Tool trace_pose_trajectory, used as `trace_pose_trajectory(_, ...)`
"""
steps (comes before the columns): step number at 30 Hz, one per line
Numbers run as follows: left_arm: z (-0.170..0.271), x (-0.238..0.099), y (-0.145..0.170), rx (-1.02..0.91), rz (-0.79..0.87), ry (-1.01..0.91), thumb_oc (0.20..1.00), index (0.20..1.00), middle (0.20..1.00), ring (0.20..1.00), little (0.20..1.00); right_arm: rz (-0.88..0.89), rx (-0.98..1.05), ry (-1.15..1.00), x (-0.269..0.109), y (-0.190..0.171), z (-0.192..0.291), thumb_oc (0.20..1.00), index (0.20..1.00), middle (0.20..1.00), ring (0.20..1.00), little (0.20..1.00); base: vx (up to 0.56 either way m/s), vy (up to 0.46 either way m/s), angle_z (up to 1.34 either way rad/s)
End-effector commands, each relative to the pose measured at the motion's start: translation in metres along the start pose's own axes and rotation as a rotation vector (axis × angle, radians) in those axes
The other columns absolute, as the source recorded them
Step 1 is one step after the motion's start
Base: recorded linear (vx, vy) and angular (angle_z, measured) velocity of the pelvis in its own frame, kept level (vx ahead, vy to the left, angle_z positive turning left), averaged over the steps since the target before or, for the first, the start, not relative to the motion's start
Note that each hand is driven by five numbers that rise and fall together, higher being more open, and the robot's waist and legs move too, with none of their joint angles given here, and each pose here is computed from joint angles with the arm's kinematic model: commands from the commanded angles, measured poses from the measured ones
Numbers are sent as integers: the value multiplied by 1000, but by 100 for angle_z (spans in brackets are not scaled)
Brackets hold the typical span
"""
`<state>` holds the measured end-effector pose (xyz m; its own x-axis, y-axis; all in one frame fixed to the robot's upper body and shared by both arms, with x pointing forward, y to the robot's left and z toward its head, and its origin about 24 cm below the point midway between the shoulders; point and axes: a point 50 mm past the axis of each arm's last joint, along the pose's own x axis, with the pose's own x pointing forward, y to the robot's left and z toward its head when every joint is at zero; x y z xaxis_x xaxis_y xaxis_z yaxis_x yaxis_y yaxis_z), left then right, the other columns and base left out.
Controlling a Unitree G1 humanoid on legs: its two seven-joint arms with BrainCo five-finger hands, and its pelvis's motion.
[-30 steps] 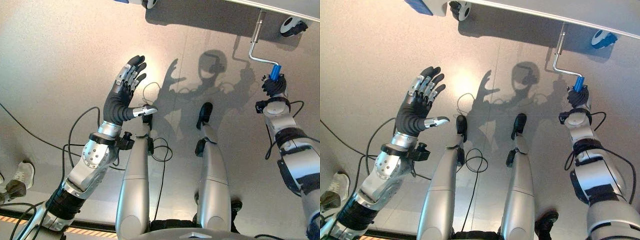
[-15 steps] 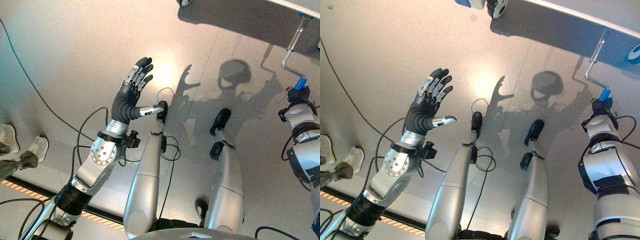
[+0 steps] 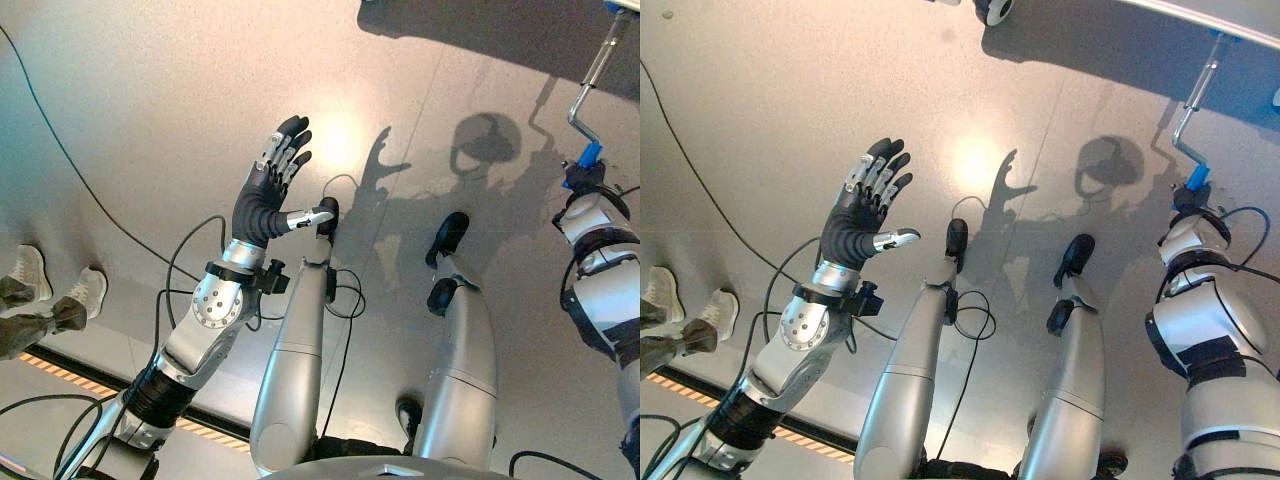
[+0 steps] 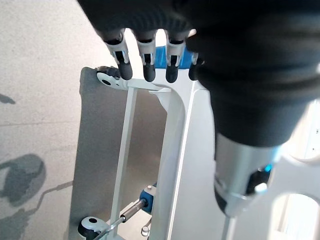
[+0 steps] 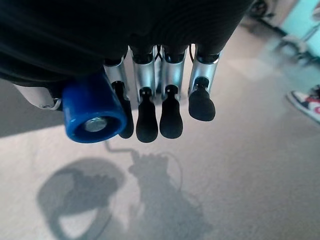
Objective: Raise the hospital bed
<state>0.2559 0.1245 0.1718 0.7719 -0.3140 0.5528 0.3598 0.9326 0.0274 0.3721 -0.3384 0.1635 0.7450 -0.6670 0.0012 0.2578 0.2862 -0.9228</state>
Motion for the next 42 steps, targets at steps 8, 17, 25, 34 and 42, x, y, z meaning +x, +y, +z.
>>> trace_pose_trajectory(8,29,4,-17,-84,-51,-160,1000,1000,1000,1000,1000,23,-292,-582,-55,36,136,200,200,200,200,200,8,17,4)
trace_pose_trajectory(17,29,5,-18,-78,-49,-176,1000,1000,1000,1000,1000,48,-220,-783,-89,56,172,200,200,200,200,200,4,11,2)
trace_pose_trajectory(25,32,2,-6,-12,12,-187,1000,1000,1000,1000,1000,15,208,-1223,-169,26,227,200,200,200,200,200,-2,7,-2)
trace_pose_trajectory(34,31,-6,-4,28,3,-165,1000,1000,1000,1000,1000,-10,647,-1364,-191,-19,195,200,200,200,200,200,-10,3,-9)
trace_pose_trajectory(42,37,-14,5,83,-28,-153,1000,1000,1000,1000,1000,55,923,-1372,-194,-34,149,200,200,200,200,200,-8,-9,-2)
